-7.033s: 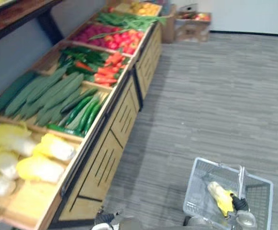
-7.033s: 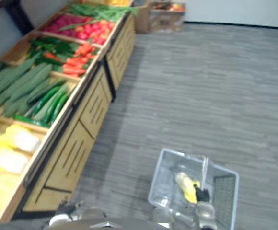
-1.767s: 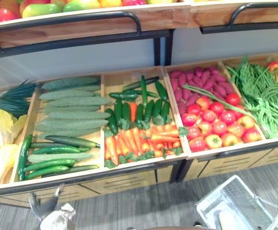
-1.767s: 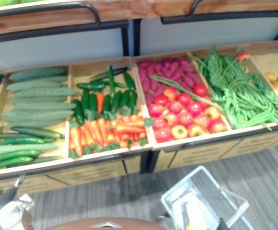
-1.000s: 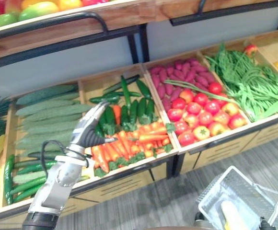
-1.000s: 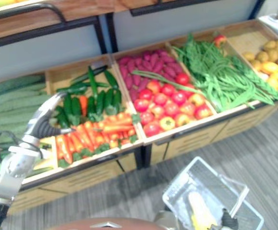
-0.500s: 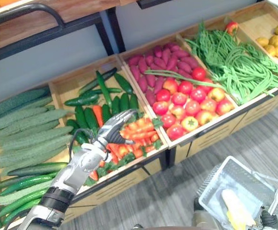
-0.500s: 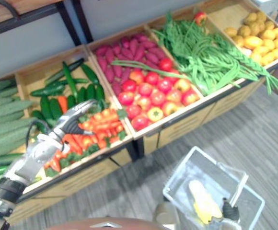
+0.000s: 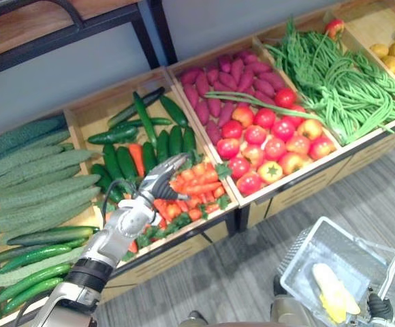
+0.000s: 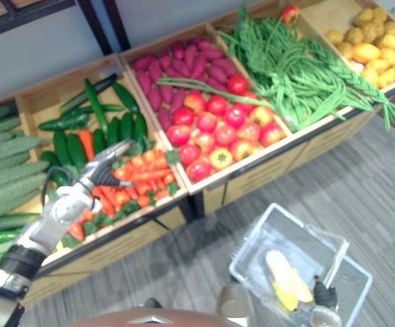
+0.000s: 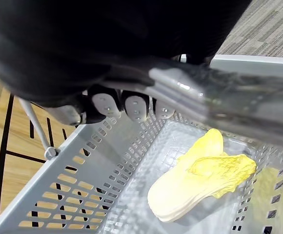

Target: Pick vegetable in the basket

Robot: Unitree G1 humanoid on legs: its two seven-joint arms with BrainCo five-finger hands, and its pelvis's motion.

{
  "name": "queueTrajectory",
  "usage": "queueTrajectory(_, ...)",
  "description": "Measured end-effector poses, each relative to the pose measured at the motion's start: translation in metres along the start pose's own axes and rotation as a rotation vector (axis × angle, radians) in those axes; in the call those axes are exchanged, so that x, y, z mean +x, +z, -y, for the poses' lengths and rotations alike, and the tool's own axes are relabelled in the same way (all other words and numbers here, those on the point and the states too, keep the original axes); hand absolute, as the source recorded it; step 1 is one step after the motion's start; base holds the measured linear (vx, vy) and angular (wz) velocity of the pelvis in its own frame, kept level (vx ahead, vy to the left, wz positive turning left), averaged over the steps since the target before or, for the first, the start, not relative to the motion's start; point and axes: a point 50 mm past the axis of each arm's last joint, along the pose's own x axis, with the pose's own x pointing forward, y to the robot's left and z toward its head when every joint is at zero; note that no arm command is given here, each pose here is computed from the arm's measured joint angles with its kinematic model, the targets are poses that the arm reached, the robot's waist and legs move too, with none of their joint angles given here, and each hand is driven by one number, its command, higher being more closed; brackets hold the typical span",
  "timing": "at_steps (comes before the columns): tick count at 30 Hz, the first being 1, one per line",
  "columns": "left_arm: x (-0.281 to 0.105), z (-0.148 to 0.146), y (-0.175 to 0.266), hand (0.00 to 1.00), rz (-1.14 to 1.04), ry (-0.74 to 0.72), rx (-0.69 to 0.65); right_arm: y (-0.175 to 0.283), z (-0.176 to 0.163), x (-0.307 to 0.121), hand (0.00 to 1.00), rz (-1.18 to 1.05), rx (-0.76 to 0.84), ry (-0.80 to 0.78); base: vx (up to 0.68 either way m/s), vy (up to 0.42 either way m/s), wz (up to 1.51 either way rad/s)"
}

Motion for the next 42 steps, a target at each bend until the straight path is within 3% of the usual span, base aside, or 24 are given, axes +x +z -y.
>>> queueTrajectory(29,0.03,0.011,-0.02,0.0,-0.168,0.013,0.002,0.028,-0.022,0.008,1.0,0.076,0.004,0.055,-0.02,-0.005,-0.08)
queueTrajectory(41,0.041,-0.003,-0.025,0.0,-0.219,0.099,0.028,0.04,-0.033,0.01,1.0,0.11,-0.001,0.072,-0.03,-0.01,-0.08)
queueTrajectory(42,0.042,-0.004,-0.026,1.0,-0.227,0.1,0.041,0.04,-0.033,0.01,1.0,0.11,-0.002,0.074,-0.03,-0.021,-0.05)
